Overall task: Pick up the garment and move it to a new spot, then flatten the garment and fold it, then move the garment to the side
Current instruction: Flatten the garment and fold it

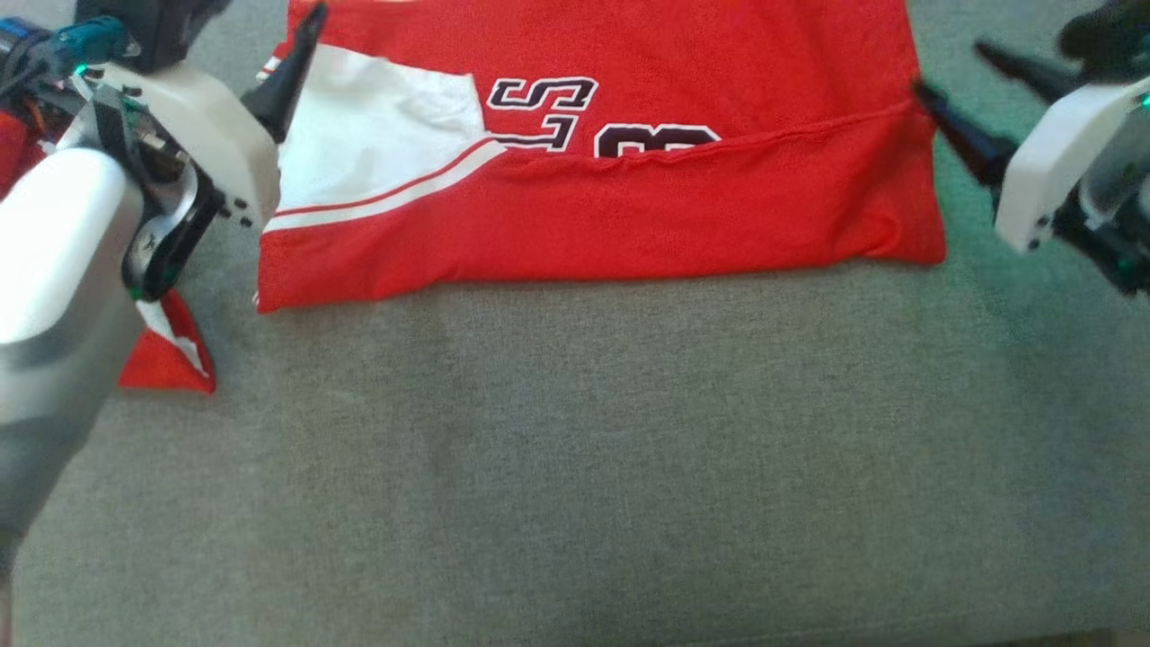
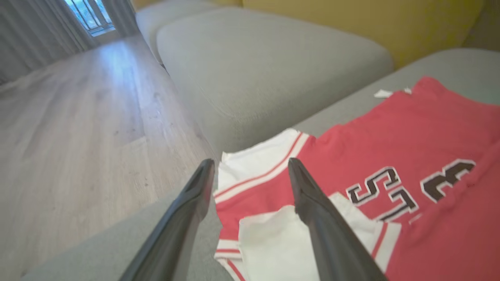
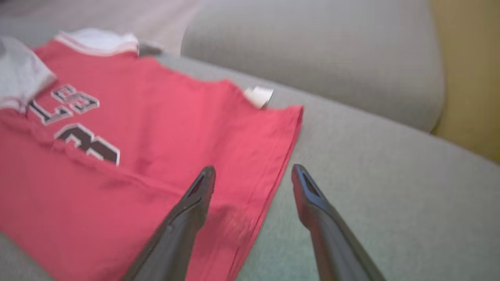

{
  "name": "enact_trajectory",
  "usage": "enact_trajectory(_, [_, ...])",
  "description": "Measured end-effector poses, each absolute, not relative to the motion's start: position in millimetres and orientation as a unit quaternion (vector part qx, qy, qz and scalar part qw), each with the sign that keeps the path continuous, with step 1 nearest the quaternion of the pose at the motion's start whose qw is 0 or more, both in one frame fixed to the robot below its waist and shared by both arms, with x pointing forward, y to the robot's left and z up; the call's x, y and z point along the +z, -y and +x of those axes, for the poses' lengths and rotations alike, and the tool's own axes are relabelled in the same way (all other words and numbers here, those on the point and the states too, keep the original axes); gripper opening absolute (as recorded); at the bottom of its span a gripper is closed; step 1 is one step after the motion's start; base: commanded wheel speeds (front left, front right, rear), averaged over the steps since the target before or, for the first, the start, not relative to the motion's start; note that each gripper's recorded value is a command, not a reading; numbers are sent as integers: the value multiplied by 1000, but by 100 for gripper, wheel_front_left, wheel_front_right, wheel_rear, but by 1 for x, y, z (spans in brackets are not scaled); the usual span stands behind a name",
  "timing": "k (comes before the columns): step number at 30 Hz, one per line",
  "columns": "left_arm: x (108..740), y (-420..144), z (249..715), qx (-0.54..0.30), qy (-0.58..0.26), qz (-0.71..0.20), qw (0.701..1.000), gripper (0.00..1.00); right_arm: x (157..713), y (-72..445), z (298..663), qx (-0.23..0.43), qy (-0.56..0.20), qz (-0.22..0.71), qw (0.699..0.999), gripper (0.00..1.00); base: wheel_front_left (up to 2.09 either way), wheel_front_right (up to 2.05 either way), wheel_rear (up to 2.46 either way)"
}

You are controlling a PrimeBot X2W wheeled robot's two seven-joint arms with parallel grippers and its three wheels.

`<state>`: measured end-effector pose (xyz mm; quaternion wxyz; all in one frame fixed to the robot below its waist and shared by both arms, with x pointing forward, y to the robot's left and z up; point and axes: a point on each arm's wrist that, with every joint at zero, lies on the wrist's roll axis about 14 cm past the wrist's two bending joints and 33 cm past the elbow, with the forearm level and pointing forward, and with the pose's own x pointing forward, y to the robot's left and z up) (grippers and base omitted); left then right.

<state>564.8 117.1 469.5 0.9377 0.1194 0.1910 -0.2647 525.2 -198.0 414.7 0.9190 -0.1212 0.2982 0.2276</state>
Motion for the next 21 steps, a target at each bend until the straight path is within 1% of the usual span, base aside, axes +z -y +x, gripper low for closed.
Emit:
enact_trajectory(3, [497, -116, 573, -242, -120, 101, 958, 100, 448, 199, 544, 214, -213, -110, 947, 100, 0, 0, 0])
enact_trajectory(5, [525, -118, 578, -217, -59, 71, 972, 100, 477, 200, 557, 198, -147, -90, 965, 100, 0, 0, 0])
enact_trajectory(6, [537, -120, 578, -208, -31, 61, 976, 100, 488, 199, 559, 193, -124, -83, 970, 100, 0, 0, 0])
enact_trajectory(9, [563, -123, 568, -181, 34, 10, 983, 100, 518, 197, 564, 174, -70, -54, 981, 100, 0, 0, 0])
enact_trajectory(11, [567, -128, 556, -154, 51, -26, 986, 100, 534, 199, 563, 155, -43, -25, 987, 100, 0, 0, 0])
enact_trajectory(12, [564, -131, 540, -133, 54, -53, 988, 100, 551, 202, 560, 139, -11, -1, 990, 100, 0, 0, 0])
enact_trajectory(13, [564, -131, 540, -133, 54, -53, 988, 100, 551, 202, 560, 139, -11, -1, 990, 100, 0, 0, 0])
enact_trajectory(16, [570, -127, 515, -112, 72, -94, 987, 100, 556, 203, 544, 126, 17, 10, 992, 100, 0, 0, 0])
enact_trajectory(18, [570, -124, 498, -106, 81, -102, 986, 100, 540, 198, 527, 121, 12, 14, 992, 100, 0, 0, 0])
enact_trajectory(21, [552, -127, 473, -86, 66, -112, 988, 100, 499, 191, 493, 109, -23, 23, 993, 100, 0, 0, 0])
